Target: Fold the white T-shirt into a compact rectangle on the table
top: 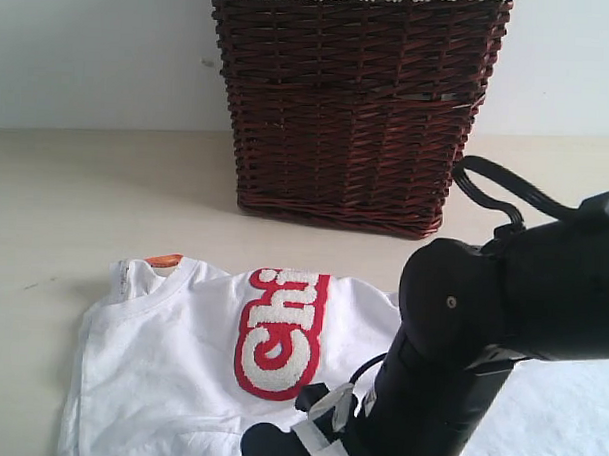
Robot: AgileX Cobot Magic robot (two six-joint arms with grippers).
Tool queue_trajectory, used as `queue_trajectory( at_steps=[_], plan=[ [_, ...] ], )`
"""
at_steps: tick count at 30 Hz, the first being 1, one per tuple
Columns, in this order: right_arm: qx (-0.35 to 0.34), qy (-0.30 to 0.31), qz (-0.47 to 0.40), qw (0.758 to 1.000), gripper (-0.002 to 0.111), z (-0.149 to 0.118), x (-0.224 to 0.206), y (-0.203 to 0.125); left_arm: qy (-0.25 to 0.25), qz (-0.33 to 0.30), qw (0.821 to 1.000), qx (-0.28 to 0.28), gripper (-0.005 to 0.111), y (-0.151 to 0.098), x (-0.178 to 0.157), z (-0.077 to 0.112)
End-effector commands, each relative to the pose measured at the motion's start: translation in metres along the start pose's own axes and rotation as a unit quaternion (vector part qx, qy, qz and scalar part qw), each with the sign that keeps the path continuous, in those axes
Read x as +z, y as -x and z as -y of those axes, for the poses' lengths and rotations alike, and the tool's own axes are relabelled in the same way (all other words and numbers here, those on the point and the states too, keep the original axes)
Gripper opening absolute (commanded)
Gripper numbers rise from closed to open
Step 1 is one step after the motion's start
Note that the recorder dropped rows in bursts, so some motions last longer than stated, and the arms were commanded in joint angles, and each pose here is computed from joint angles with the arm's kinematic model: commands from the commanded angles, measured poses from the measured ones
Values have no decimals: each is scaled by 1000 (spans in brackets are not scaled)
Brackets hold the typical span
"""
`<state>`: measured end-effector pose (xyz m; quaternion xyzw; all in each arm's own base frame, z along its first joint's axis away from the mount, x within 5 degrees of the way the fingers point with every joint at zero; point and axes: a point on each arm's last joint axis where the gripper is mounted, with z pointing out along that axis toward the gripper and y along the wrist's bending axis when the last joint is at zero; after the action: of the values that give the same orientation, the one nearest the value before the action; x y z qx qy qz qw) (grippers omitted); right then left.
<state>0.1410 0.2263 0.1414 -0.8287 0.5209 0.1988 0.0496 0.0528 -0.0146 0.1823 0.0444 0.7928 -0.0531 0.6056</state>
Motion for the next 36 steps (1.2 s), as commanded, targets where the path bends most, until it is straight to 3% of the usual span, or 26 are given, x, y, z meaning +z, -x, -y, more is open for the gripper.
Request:
queue_trajectory(
  at_steps=[1, 9, 21, 32, 36],
  plan=[
    [23, 0, -2, 1000, 61, 5, 10, -5, 4, 4, 1000, -1, 0, 0, 0, -1],
    [35, 17, -24, 999, 57, 9, 27, -13, 4, 4, 1000, -1, 0, 0, 0, -1],
    [93, -9, -25, 995, 0, 14, 28, -14, 4, 4, 1000, -1, 0, 0, 0, -1],
    [74, 2, -5, 997, 0, 7, 7, -2, 4, 4, 1000, -1, 0, 0, 0, -1],
    [79, -9, 24, 997, 0, 16, -4, 11, 4, 4, 1000, -1, 0, 0, 0, -1]
  ],
)
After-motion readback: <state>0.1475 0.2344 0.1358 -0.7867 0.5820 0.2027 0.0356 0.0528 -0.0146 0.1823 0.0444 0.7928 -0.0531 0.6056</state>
